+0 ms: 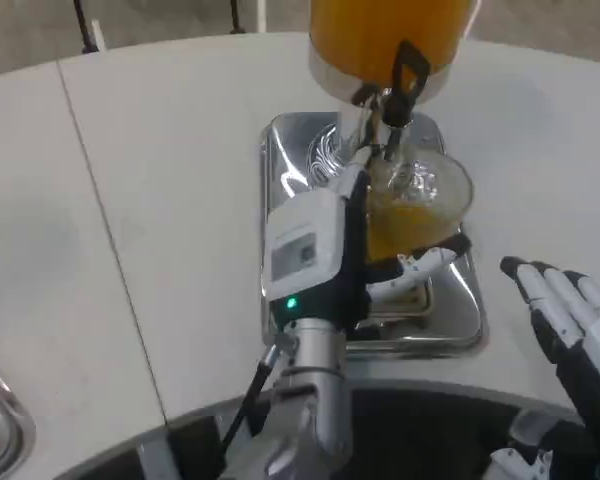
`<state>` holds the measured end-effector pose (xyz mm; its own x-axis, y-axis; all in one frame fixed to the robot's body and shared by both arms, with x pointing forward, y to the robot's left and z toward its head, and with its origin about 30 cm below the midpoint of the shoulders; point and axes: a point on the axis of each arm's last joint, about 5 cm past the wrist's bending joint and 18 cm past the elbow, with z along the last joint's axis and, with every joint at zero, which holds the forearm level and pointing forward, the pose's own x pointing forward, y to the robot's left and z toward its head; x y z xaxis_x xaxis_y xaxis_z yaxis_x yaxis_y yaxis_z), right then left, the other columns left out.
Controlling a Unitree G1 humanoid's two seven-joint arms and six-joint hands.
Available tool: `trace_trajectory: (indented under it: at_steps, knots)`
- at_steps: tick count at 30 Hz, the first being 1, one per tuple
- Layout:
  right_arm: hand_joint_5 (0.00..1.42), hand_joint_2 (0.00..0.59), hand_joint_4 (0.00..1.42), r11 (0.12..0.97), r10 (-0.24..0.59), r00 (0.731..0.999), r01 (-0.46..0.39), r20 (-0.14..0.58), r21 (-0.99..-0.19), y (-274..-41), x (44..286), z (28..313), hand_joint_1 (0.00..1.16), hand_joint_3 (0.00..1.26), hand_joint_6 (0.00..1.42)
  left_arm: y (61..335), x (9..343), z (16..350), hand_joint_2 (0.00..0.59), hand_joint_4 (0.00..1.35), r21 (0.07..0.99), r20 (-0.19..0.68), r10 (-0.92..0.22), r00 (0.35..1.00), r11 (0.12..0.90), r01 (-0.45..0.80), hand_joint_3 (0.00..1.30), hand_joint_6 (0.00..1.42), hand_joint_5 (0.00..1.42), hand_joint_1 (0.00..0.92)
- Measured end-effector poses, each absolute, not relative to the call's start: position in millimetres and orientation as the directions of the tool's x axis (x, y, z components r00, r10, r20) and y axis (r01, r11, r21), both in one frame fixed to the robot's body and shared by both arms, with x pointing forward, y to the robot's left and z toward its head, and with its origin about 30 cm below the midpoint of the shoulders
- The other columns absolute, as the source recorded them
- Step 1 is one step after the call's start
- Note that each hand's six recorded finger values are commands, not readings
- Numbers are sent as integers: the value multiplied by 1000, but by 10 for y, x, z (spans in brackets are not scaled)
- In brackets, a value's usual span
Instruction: Grasp the cup under the faucet to collect the drink, then remove the cup.
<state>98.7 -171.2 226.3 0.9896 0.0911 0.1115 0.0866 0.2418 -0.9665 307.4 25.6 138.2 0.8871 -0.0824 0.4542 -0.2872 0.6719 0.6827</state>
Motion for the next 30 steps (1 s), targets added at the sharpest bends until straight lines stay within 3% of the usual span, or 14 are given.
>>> trace_trajectory:
  at_steps: [4,8,11,13,30]
  knots:
    - [0,324,0,244,88,989,95,119,-965,-1726,1006,2291,752,0,122,248,3100,1381,41,608,684,448,-71,891,669,-291,455,1194,968,389]
    - [0,331,0,260,83,991,82,107,-962,-1737,1014,2300,730,0,127,254,3106,1342,52,884,682,466,-34,884,650,-334,710,1411,1214,400]
    - [0,331,0,260,88,992,65,91,-963,-1737,1017,2302,726,0,128,263,3106,1323,67,1106,654,492,10,870,655,-378,932,1424,1408,464]
    - [0,331,0,264,88,991,71,97,-962,-1736,1027,2311,724,0,128,277,3113,1320,82,1199,618,503,61,862,673,-408,1043,1424,1424,507]
    - [0,329,0,290,120,989,49,87,-956,-1722,1149,2296,716,0,128,291,3091,1258,89,1239,537,534,111,838,721,-438,1143,1424,1424,558]
